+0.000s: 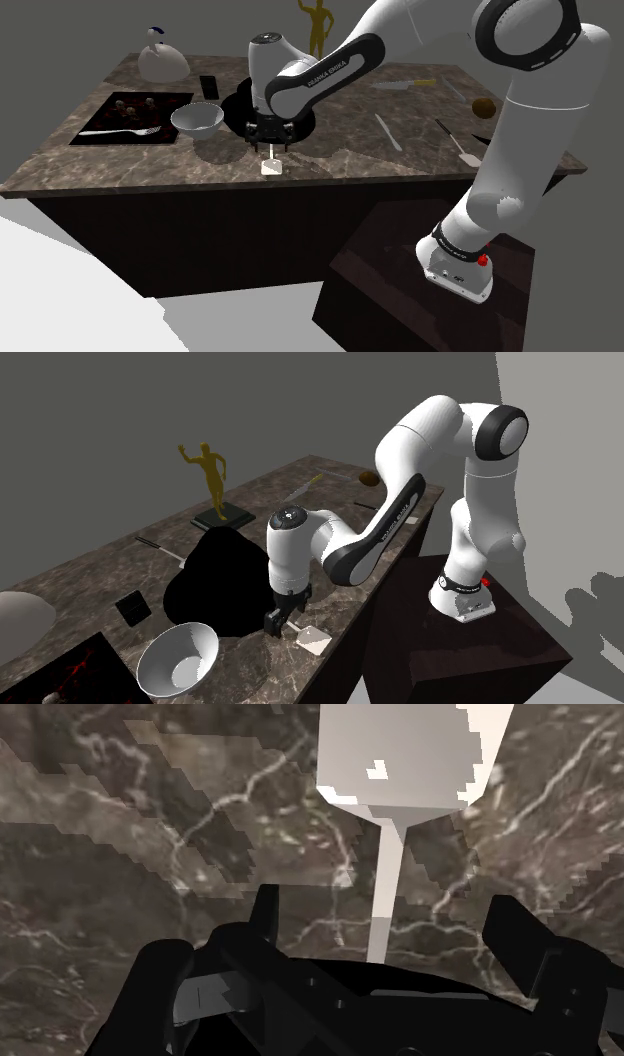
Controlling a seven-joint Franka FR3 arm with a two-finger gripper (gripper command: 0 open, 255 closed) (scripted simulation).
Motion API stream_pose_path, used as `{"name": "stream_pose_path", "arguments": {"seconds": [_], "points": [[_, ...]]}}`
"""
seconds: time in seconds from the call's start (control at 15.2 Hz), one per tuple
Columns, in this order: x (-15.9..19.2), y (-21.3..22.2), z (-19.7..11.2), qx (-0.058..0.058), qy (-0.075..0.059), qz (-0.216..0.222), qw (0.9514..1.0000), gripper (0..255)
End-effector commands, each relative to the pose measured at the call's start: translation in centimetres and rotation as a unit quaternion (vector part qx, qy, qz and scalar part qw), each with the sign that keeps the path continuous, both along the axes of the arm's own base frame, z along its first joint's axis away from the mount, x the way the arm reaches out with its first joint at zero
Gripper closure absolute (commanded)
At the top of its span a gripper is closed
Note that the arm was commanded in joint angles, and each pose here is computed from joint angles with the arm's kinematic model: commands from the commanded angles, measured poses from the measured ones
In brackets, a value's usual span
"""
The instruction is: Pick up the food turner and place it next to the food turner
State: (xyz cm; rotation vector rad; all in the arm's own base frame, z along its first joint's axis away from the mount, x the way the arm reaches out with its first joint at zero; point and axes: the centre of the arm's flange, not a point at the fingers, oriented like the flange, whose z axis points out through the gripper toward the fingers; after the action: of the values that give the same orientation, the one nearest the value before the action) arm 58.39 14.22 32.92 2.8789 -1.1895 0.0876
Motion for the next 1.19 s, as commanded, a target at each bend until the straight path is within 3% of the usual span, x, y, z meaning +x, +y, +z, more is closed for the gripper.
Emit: {"name": "stream_pose_path", "arguments": {"seconds": [0.0, 0.2, 0.26, 0.86, 1.12], "points": [[0.0, 0.0, 0.0, 0.000, 0.000, 0.000, 1.0000, 0], [0.0, 0.0, 0.0, 0.000, 0.000, 0.000, 1.0000, 0], [0.0, 0.0, 0.0, 0.000, 0.000, 0.000, 1.0000, 255], [0.0, 0.0, 0.0, 0.000, 0.000, 0.000, 1.0000, 255], [0.0, 0.0, 2.1, 0.000, 0.000, 0.000, 1.0000, 255]]}}
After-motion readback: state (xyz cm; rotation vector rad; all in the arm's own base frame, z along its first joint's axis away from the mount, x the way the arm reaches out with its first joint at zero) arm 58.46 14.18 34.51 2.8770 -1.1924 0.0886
